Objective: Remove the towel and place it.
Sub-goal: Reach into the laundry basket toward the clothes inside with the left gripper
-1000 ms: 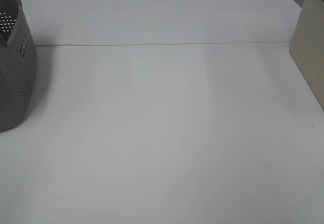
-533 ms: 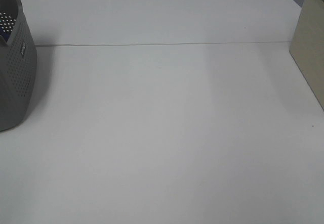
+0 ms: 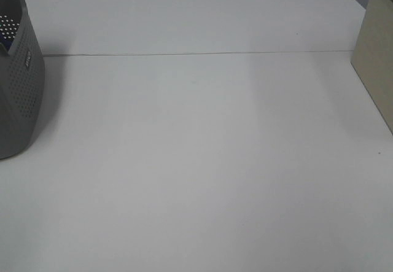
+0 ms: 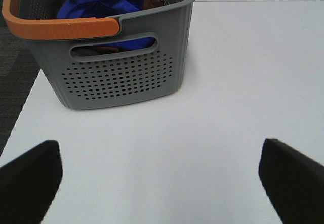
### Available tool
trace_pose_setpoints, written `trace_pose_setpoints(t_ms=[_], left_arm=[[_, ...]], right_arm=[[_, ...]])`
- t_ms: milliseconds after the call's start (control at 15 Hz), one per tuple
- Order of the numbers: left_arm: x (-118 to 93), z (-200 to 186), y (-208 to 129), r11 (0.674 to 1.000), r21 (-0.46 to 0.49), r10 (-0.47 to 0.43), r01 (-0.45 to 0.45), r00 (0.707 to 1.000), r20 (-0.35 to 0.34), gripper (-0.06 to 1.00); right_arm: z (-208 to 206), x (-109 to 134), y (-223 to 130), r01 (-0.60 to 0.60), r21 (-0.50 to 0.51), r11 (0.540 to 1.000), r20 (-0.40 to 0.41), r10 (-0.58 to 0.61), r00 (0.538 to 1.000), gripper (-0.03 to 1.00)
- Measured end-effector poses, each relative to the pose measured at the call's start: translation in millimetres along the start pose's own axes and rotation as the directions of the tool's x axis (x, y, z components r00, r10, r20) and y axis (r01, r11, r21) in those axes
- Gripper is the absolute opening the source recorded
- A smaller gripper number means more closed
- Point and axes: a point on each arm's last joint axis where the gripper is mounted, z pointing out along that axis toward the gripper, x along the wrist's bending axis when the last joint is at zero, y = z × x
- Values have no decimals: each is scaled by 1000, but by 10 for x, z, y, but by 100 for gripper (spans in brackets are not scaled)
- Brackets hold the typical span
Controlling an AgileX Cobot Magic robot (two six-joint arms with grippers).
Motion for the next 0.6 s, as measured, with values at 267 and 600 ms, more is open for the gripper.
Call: trace_pose_setpoints(t_ms=[267,600], left_arm=[[0,0,0,1000,0,0,0,1000,0,99],[0,0,0,1000,0,0,0,1000,0,99]], right_arm=[[0,0,0,0,0,1000,0,0,1000,76],[0,0,0,0,0,1000,0,0,1000,76]])
